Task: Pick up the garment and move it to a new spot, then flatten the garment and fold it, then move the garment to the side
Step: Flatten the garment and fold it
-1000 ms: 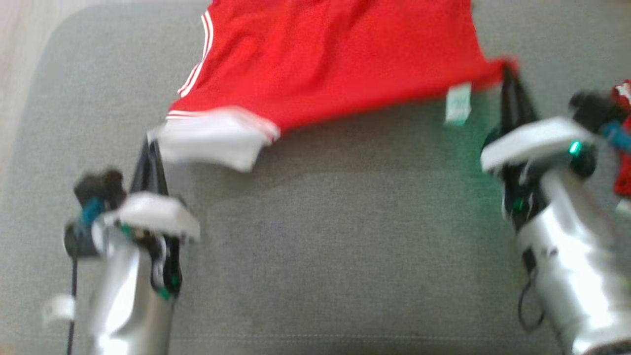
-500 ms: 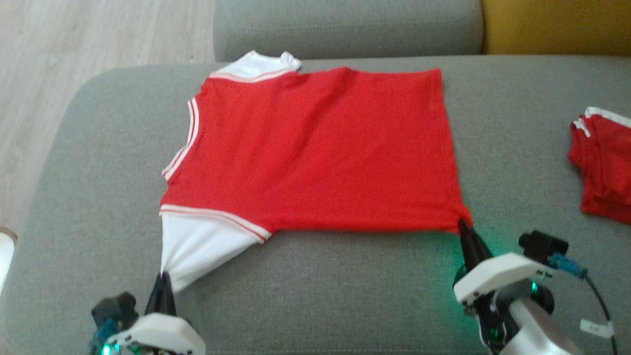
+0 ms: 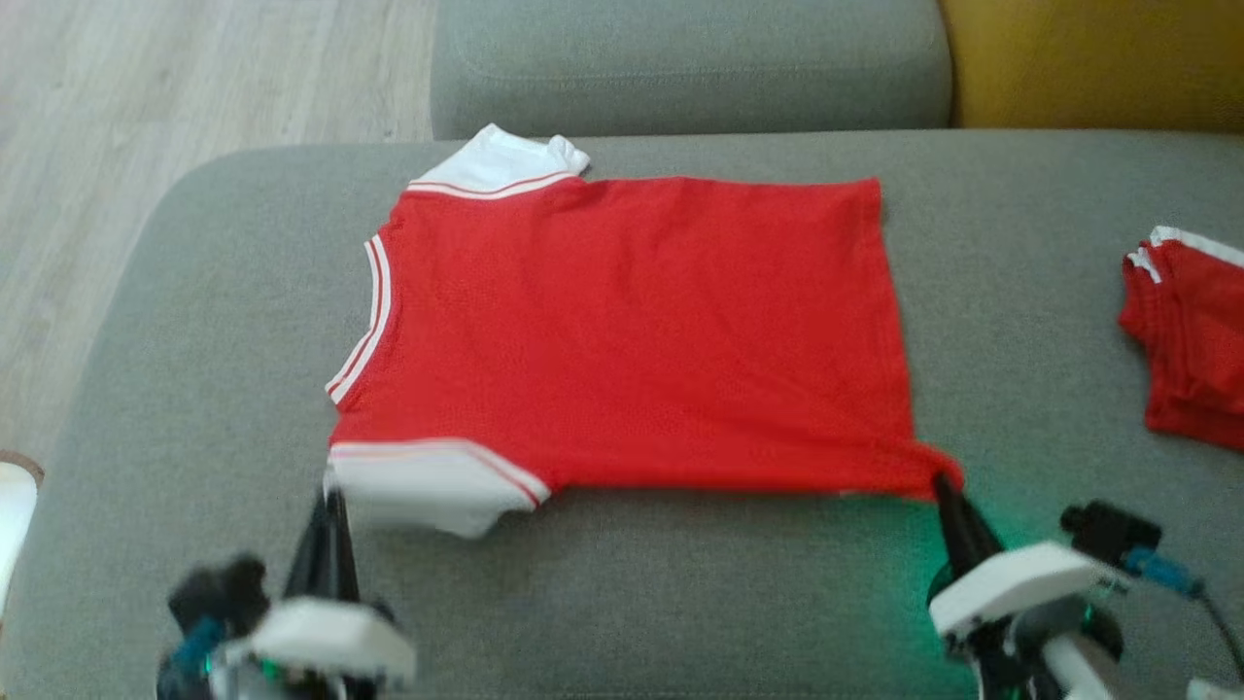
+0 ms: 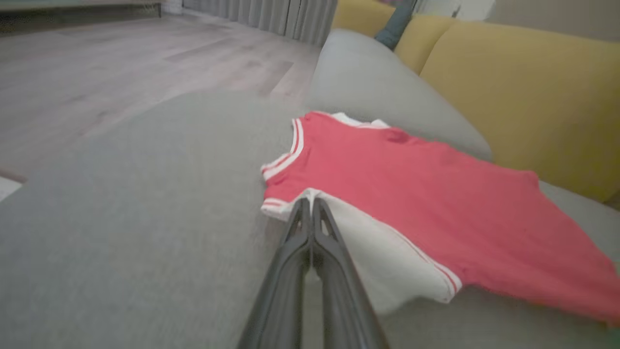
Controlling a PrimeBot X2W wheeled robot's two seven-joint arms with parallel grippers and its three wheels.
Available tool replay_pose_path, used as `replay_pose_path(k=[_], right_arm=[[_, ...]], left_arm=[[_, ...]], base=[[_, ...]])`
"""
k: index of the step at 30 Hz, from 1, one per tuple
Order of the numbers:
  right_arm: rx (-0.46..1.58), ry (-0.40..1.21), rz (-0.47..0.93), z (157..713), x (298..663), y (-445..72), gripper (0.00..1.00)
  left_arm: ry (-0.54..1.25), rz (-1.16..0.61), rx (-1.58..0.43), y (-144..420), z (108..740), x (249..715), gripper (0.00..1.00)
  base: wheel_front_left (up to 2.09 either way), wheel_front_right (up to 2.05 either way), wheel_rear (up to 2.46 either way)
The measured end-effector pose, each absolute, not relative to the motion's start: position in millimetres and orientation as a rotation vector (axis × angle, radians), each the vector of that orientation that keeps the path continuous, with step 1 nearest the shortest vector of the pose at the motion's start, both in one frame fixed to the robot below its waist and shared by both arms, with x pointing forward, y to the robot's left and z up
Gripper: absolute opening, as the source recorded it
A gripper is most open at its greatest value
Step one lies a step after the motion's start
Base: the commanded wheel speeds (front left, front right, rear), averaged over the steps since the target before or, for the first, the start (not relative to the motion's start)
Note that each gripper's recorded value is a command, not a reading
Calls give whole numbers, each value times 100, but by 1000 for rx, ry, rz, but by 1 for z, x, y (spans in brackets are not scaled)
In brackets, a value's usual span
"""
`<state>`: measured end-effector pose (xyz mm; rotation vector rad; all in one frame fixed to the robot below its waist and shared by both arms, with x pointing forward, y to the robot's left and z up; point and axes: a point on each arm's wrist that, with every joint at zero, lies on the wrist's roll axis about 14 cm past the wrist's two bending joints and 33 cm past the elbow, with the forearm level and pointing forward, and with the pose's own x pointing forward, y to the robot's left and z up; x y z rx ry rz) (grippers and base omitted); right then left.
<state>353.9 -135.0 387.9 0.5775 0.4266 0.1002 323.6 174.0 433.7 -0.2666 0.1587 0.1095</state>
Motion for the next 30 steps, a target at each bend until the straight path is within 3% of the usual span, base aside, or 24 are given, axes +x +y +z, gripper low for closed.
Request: replay_pose_path(k=[4,8,16,29,30], right_arm=[[562,349,110,410,383,-141,0],[541,247,137,444,434,-142,0],[466,285,145,436,483,-141,0],[429,325,140,402,523,-132,0],[430,323,151,402,525,-128,13]], left_arm=[[12,66,-223,169,481,369,0],[-102,-8,-149,163,521,425,0],[-17,-62,-76,153,496,484,0],[10,-55,16,148,480,540,0],[18,-53,17,149,477,541,0]], base=[[0,0,0],[0,0,0],[0,0,0],[0,0,0],[0,0,0]])
